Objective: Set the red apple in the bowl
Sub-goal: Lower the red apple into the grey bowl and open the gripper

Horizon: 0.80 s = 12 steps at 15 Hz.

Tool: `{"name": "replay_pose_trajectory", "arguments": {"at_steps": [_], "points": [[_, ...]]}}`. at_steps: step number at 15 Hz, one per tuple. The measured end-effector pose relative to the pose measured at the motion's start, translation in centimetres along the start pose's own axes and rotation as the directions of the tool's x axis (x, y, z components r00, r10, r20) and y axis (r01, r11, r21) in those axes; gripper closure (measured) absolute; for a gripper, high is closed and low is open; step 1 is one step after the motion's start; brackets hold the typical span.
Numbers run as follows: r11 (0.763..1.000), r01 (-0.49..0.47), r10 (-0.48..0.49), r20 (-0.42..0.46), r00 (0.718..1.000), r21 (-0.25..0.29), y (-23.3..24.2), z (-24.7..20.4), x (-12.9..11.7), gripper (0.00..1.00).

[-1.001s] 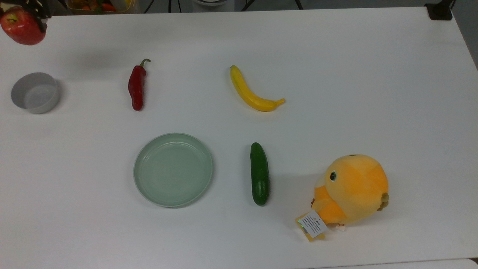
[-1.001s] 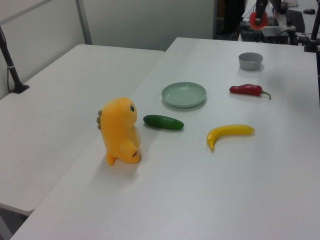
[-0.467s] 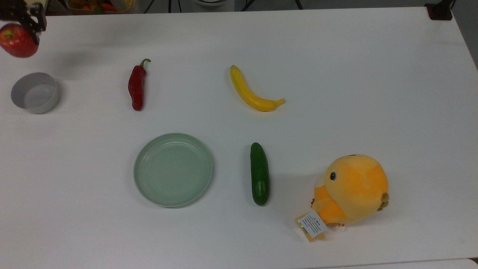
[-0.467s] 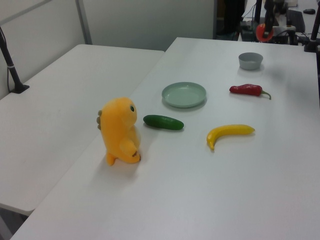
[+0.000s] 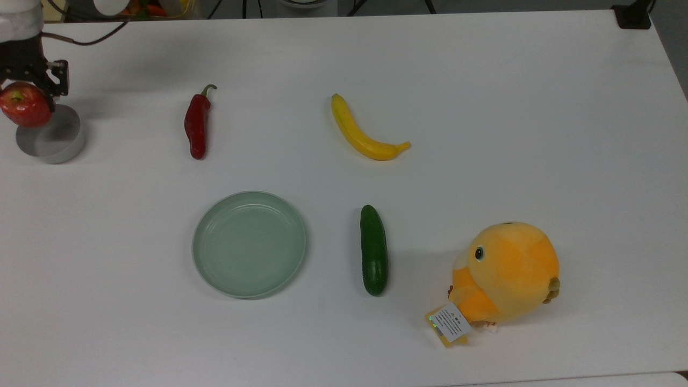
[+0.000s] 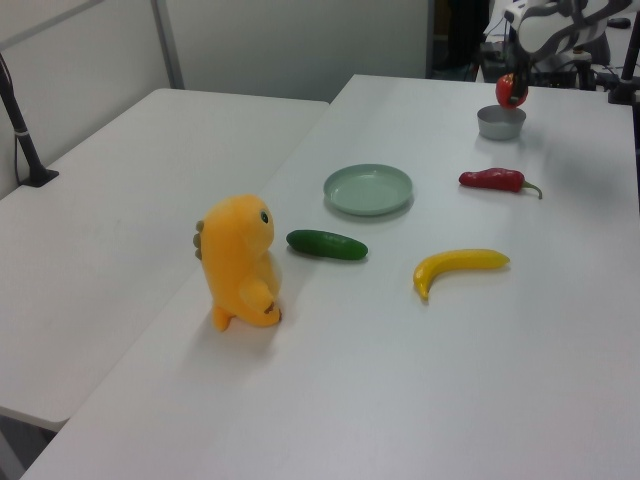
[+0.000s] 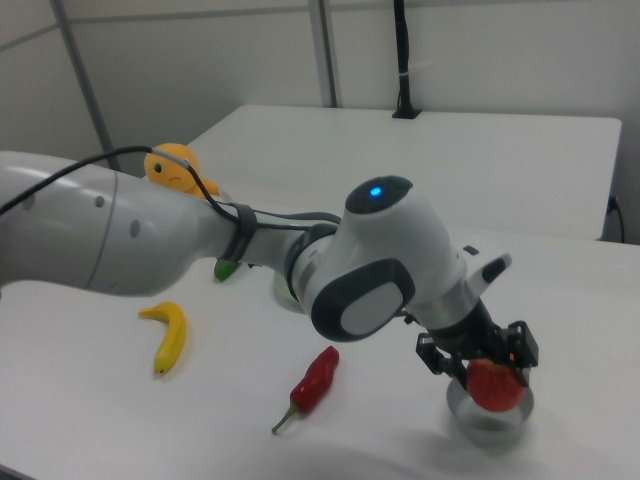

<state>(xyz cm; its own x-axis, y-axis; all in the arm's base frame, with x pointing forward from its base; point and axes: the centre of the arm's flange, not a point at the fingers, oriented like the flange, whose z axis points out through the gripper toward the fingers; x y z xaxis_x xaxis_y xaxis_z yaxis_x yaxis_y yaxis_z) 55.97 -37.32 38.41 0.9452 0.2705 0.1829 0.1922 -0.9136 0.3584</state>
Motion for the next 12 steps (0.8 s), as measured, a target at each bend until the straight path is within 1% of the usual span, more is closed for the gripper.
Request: {"name": "replay_pose_trajectory", "arguments": {"at_steps": [2,4,9,12], "points": [[1.000,-0.018,0.018,-0.005,1.000,0.008,-0.5,1.4,0.0,0.20],[0.999,-0.033,0.033,-0.022,0.999,0.000,-0.8,2.2,0.3,0.20],[0.998,-0.056,0.056,-0.042,0.998,0.014,-1.3,2.7,0.8,0.20],[0.998,-0.057,0.058,-0.046,0.997,0.017,-1.5,2.7,1.0,0.15]]}}
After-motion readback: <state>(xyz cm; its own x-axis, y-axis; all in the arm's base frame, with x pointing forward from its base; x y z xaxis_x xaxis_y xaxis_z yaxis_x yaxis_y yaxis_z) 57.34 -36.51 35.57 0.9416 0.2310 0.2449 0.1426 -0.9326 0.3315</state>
